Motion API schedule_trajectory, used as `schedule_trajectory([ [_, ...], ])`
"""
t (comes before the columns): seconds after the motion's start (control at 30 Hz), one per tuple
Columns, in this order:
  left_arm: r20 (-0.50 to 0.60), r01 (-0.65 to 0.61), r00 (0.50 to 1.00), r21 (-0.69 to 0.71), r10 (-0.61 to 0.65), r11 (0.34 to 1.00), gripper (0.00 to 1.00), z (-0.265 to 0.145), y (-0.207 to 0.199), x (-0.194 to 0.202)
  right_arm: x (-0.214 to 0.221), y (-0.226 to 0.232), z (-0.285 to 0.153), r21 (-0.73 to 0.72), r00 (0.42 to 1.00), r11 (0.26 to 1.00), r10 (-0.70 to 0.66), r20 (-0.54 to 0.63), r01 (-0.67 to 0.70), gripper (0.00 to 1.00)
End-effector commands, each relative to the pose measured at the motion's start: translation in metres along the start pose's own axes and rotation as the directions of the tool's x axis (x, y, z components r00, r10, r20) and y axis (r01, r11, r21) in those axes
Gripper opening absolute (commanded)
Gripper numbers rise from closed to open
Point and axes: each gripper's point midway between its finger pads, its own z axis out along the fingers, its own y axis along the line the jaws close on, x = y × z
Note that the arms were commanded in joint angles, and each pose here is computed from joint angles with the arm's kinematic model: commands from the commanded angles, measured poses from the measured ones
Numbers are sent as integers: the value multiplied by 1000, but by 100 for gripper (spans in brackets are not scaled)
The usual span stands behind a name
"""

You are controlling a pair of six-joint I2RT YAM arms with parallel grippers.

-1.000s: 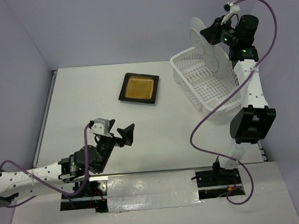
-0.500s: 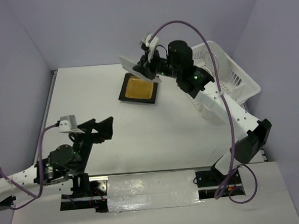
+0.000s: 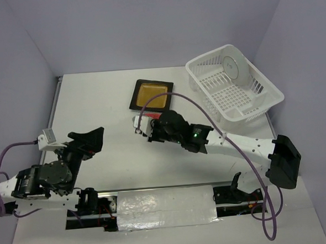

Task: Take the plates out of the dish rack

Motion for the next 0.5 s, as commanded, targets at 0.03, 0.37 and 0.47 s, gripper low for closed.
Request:
schedule_trajectory([
  [0.03,74,-11,997,-73,16,997,99,2,13,-7,-68,-23,3,268,963,954,-191,190,136,0],
  [0.37,65,-48,996,-74,53,996,100,3,12,-3,-30,31,80,209,974,958,-216,71,198,0],
  [0.47,55,-48,997,-56,51,997,100,1,11,-5,-11,55,98,185,975,961,-217,45,205,0],
])
